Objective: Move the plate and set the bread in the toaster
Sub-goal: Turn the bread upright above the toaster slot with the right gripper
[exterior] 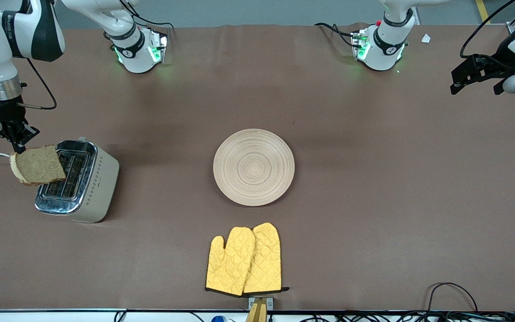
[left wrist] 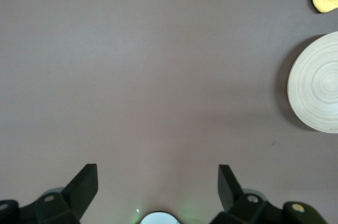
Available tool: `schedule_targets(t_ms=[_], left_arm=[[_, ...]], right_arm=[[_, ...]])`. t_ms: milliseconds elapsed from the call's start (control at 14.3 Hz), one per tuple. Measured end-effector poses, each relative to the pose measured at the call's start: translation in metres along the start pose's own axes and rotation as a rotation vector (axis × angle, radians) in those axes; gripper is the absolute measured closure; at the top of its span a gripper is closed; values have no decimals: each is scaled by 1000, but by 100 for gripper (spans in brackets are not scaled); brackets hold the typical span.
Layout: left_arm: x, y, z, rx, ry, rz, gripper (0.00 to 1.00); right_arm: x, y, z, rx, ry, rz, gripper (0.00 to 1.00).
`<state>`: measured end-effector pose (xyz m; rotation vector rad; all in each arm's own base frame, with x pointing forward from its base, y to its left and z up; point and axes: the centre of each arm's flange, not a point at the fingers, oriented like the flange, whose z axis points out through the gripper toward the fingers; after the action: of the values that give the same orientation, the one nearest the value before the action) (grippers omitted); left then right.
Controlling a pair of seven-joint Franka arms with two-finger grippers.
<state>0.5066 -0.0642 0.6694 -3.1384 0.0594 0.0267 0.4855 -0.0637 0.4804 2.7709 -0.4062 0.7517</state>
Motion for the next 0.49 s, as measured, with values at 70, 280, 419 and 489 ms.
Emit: schedule_targets(t_ms=[70, 280, 419, 489], left_arm=[[0, 0, 0, 0, -1, 0, 0], [0, 0, 0, 0, -2, 0, 0], [0, 0, 1, 0, -2, 0, 0], [0, 0, 1, 0, -2, 0, 0]], right_arm=[[0, -6, -2, -4, -11, 12, 99], [4, -16, -9, -7, -15, 21, 99], [3, -16, -6, -12, -26, 23, 99], [2, -17, -3, -14, -31, 22, 99]])
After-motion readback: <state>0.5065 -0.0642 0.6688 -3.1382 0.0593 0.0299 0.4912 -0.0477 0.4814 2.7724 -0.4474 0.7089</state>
